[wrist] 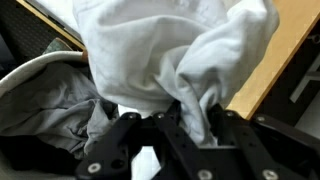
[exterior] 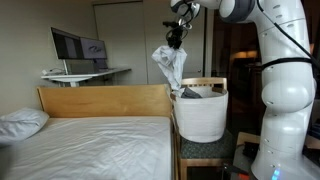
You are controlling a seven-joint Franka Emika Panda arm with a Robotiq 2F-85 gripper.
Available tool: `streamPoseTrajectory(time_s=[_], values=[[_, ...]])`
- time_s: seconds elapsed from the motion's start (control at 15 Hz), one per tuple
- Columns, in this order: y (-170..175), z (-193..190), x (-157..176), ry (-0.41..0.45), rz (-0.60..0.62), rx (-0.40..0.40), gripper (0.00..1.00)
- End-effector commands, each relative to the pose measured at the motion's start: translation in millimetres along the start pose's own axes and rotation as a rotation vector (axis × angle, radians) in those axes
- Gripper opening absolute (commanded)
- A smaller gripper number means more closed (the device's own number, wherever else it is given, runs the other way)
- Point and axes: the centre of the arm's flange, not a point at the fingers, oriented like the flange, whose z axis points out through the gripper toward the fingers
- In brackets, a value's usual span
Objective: Put the clothes in the laundry bag
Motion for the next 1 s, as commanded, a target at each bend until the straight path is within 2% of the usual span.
streamPoseTrajectory(time_s=[0.0,0.4,0.67,0.93], values=[[16,4,15,-0.001,-0.044,-0.024,0.11],[52,-2,87,0.001,-0.098,-0.075,0.10],[90,6,125,-0.026,-0.138,-0.252,0.11],[115,15,147,-0.021,-0.148,-0.352,0.11]])
